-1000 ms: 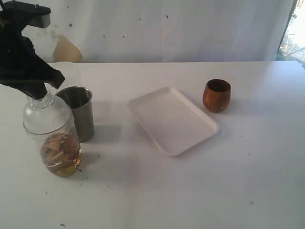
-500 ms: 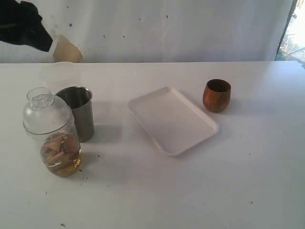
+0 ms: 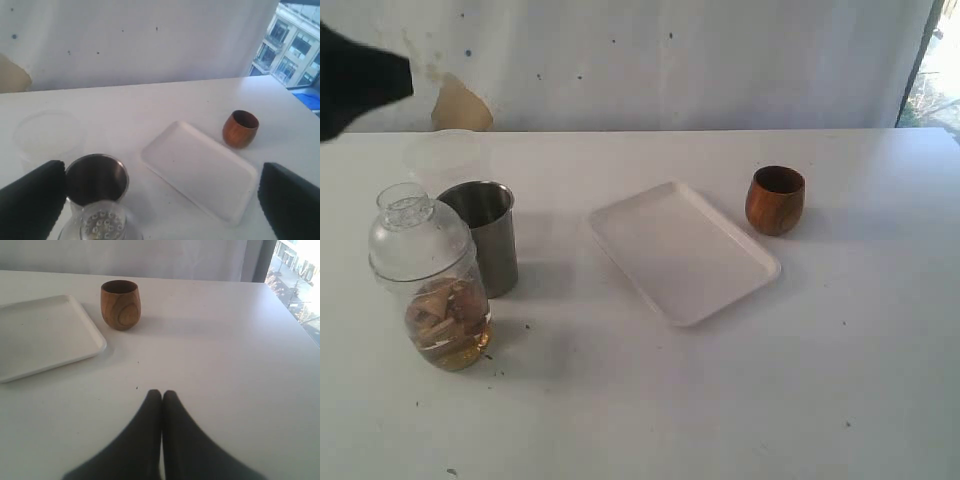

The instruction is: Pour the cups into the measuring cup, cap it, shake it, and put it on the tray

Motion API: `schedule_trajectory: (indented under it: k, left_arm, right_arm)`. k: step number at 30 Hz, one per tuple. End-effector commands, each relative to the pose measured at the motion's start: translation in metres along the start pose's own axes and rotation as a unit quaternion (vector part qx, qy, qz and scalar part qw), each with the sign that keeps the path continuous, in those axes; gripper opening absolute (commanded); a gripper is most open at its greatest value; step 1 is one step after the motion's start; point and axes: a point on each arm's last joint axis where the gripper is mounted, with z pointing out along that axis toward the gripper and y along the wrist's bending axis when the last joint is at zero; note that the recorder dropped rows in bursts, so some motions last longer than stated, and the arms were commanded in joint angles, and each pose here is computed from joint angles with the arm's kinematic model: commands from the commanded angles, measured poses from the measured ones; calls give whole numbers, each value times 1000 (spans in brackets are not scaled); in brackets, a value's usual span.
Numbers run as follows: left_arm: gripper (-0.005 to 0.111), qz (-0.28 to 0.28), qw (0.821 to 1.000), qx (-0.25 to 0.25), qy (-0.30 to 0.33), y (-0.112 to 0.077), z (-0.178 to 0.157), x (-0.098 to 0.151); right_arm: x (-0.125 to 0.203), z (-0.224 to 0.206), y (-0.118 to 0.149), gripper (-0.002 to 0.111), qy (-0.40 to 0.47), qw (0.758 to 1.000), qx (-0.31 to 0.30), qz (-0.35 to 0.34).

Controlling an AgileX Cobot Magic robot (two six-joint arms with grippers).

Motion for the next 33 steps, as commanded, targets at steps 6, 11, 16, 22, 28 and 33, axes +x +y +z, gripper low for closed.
schedule_trajectory:
  k: [6,11,16,22,28,33]
  left_arm:
    - [105,40,998,-36,-21,20,18,58]
    - [105,71,996,-40,-25,21,22,57]
    - [105,72,996,-42,-41,21,22,54]
    - [105,53,998,-38,-12,21,22,60]
    - [105,42,997,-43,-38,27,24,90]
    - [105,46,997,-16,-53,24,23,124]
  right_arm:
    - [2,0,-1,0,1,1000,5,-2]
    - [2,0,-1,0,1,1000,5,-2]
    - [2,0,-1,0,1,1000,5,-2]
    - [2,0,-1,0,1,1000,5,-2]
    - [2,0,-1,0,1,1000,5,-2]
    - [2,0,-1,0,1,1000,5,-2]
